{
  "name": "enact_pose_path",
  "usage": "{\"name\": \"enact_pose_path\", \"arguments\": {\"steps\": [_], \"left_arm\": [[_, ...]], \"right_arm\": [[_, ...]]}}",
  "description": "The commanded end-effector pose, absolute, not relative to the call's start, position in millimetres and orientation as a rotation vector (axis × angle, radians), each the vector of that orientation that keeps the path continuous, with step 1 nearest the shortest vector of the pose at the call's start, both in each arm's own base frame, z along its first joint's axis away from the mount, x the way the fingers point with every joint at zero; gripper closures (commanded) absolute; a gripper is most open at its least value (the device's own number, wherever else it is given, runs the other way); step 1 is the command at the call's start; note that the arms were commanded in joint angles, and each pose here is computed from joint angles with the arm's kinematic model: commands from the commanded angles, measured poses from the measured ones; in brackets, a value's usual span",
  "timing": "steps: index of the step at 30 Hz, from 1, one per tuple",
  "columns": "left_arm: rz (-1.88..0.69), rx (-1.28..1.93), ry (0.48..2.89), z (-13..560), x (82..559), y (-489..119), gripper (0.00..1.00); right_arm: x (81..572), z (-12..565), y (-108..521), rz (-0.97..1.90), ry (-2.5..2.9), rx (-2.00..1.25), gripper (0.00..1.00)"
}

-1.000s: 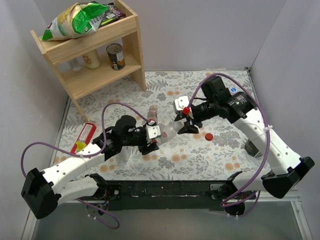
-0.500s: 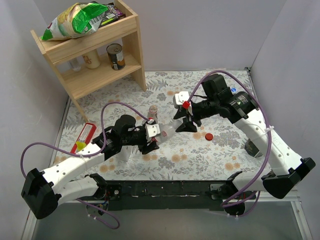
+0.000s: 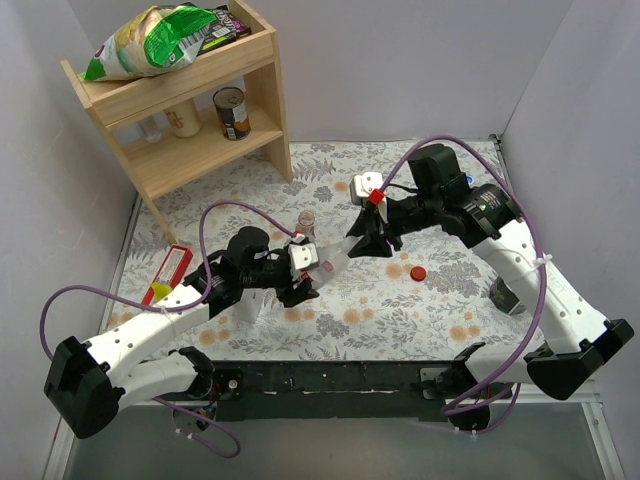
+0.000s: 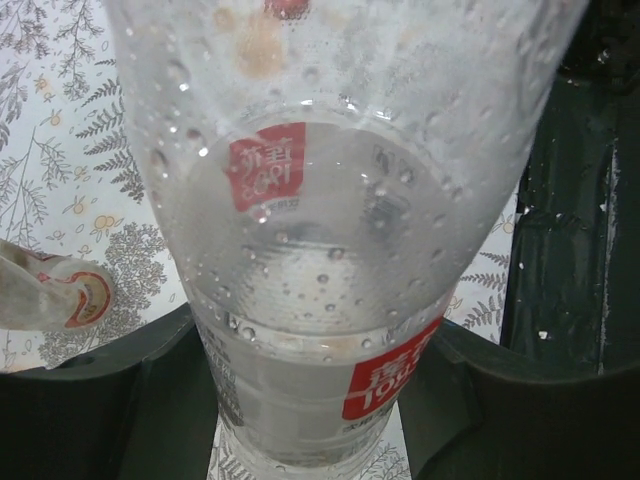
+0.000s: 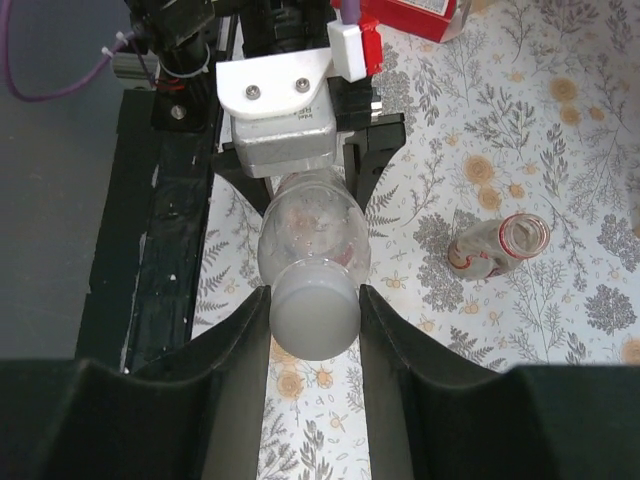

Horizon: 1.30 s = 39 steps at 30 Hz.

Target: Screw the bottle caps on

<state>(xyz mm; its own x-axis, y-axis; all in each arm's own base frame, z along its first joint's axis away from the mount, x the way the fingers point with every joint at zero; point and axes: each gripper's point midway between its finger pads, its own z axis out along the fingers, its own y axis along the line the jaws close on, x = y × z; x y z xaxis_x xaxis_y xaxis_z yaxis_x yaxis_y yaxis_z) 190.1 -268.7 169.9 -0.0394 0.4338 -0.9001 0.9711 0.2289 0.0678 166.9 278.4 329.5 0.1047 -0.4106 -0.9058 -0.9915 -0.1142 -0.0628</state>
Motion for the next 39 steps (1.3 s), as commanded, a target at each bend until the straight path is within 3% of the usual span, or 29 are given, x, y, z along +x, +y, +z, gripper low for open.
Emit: {"name": "enact_pose_path", "arguments": {"steps": [1,4,9,10,11,12,13,19,28,39], "left_arm": [[-0.793,1.242,1.581,199.3,200.8,-275.5,1.0],[-0.696,1.02,1.617,219.8,229.4,-278.4,1.0],[-0.528,0.914,1.66,223.9,259.9,-272.0,1.0],[-0.496,0.914,1.664,222.7,262.7,-268.2,0.85],[-0.486,0.929,1.676,217.9,260.7,-265.2,0.54],[-0.487,0.944,1.679,214.6,258.5,-263.2,0.14],[-0.495,0.965,1.659,217.6,252.8,-260.9,0.02],[-0.535,0.988,1.72,205.6,238.4,-246.7,0.02],[-0.562,0.967,1.692,218.5,245.4,-249.0,0.02],[-0.593,0.983,1.697,212.7,237.8,-247.3,0.02]], "right_arm": [[159.5,340.1,291.9,1.161,1.464,-1.528,0.78],[173.6,330.9,297.2,1.182,1.601,-1.422,0.83],[201.7,327.8,295.3,1.107,1.689,-1.366,0.9],[205.8,323.2,293.0,1.085,1.699,-1.39,0.9],[212.1,322.4,289.7,1.059,1.712,-1.391,0.91],[222.4,321.0,282.9,1.03,1.733,-1.382,0.91],[226.7,323.1,277.0,1.022,1.77,-1.381,0.91],[264.8,326.5,234.8,0.749,1.778,-1.5,0.93],[302.4,278.0,197.8,0.424,1.977,-1.605,0.95],[333.7,264.2,191.3,0.316,1.992,-1.531,0.93]]}}
